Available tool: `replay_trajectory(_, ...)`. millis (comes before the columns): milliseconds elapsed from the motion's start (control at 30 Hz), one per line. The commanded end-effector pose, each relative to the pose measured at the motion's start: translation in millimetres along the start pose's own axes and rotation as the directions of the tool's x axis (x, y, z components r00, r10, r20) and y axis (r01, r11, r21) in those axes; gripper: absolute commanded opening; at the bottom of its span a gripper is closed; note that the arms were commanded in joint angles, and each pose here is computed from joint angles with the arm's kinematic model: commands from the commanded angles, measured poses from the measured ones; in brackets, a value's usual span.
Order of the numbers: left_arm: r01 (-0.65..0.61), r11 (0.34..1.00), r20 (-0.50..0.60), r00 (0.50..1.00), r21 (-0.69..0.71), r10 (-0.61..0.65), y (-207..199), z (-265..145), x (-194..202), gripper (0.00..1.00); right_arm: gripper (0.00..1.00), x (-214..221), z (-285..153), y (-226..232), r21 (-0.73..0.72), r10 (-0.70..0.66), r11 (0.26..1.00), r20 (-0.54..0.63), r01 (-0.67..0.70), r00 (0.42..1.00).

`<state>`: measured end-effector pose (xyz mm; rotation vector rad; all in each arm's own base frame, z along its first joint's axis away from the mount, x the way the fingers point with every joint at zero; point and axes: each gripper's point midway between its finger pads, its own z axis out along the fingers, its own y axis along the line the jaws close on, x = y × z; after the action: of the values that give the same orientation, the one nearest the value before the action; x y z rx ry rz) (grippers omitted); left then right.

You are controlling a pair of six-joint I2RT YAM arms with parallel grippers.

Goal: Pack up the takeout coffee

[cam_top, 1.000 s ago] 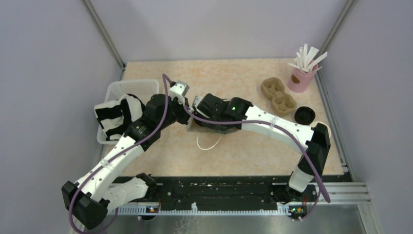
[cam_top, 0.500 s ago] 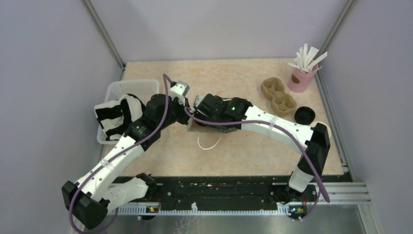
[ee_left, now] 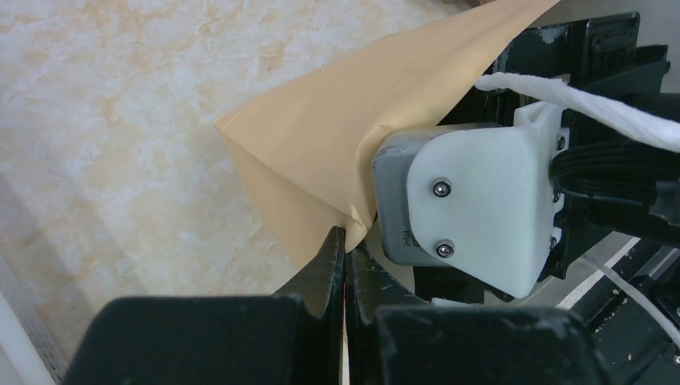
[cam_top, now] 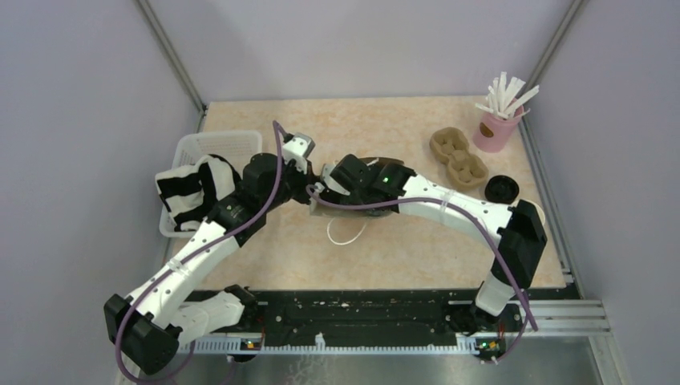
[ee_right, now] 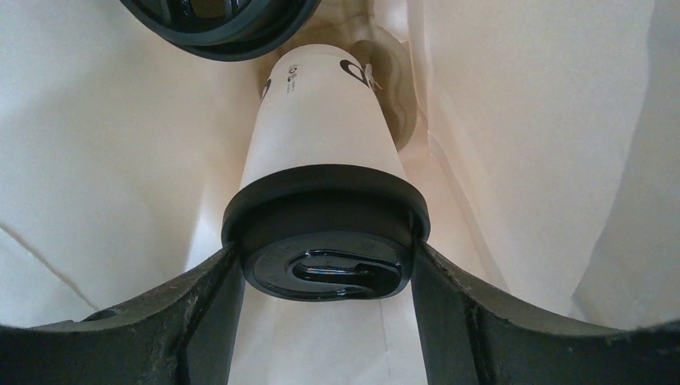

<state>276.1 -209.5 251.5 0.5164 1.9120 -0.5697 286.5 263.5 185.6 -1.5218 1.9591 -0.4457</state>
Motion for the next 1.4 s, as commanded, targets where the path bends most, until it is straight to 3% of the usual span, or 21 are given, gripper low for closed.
replay_trajectory(0,-0.035,0.998,0.023,0.999,0.057,0.034,-11.7,0.9,-10.7,0.00,0.45,0.3,1.6,-24.1,0.064,-0.049,0.997,-0.010,0.050,0.999)
replay_trajectory(200,-0.049,0.997,0.022,0.999,0.065,0.048,-13.0,1.4,-12.6,0.00,0.44,-8.8,1.8,-28.8,0.054,-0.057,0.997,0.021,0.055,0.998)
replay_trajectory(567,-0.054,0.999,0.013,0.998,0.002,0.054,-1.9,-0.3,-13.4,0.00,0.44,-14.4,-10.1,-22.4,-0.049,-0.134,0.988,0.209,0.147,0.969)
replay_trajectory(833,-0.048,0.999,0.020,0.999,-0.008,0.048,-0.2,-0.9,-15.8,0.00,0.45,-13.5,-17.6,-20.8,-0.079,-0.189,0.973,0.249,0.215,0.950)
replay_trajectory(1367,-0.065,0.998,0.029,0.998,0.016,0.064,-4.5,-4.1,-18.5,0.00,0.46,12.7,8.1,-40.7,0.063,-0.328,0.944,0.052,0.324,0.943)
